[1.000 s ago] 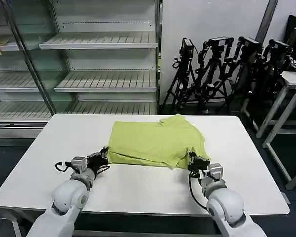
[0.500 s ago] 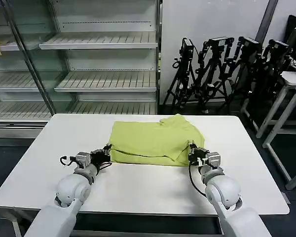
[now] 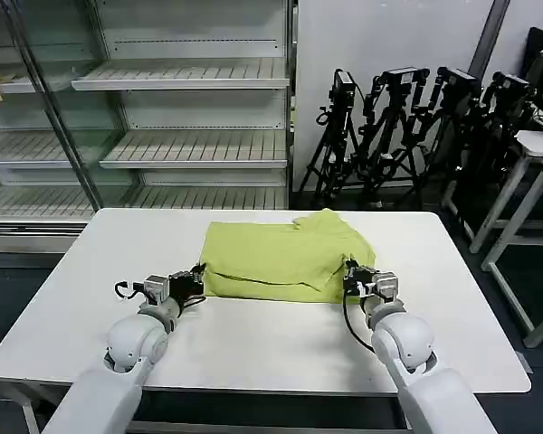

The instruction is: Fold and organize the clothes.

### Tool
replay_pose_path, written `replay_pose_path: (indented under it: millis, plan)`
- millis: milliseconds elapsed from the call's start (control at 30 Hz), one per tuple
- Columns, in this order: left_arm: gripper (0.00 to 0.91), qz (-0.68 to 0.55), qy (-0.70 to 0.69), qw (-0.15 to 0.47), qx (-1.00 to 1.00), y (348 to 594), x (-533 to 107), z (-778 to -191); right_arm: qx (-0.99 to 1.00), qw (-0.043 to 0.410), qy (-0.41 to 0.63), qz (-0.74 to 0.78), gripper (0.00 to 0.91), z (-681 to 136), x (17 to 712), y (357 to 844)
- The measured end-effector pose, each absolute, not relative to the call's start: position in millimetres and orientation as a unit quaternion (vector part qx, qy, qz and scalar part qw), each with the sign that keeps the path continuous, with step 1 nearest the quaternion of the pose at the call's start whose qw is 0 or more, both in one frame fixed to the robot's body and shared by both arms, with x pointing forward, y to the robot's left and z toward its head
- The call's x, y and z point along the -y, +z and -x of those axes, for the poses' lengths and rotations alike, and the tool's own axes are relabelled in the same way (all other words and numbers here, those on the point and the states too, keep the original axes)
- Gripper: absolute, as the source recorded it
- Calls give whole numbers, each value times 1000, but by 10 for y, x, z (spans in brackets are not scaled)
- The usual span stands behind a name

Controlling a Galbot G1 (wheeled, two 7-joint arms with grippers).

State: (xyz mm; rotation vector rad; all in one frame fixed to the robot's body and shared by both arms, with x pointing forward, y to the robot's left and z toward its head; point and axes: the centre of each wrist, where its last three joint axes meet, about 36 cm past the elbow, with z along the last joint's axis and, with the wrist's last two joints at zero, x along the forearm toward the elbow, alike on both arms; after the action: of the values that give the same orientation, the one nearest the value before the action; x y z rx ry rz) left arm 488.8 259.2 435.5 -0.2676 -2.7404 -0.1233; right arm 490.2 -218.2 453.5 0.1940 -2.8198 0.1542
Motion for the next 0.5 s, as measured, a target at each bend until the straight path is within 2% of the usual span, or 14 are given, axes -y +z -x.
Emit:
replay_pose_path:
  millis: [267, 300, 333, 500]
  plan:
    - [20, 95, -48, 191, 976, 4352, -2600, -4899, 984, 154, 59, -67, 0, -4933, 2181, 4498]
    - [50, 94, -49, 191, 976, 4350, -2600, -4902, 984, 155, 60, -66, 20, -4938, 2183, 4489]
    - [907, 94, -49, 191, 976, 4348, -2601, -4904, 984, 157, 62, -65, 907, -4942, 2188, 4477]
    - [907, 90, -55, 192, 976, 4338, -2602, -4905, 983, 162, 64, -60, 907, -4948, 2213, 4440]
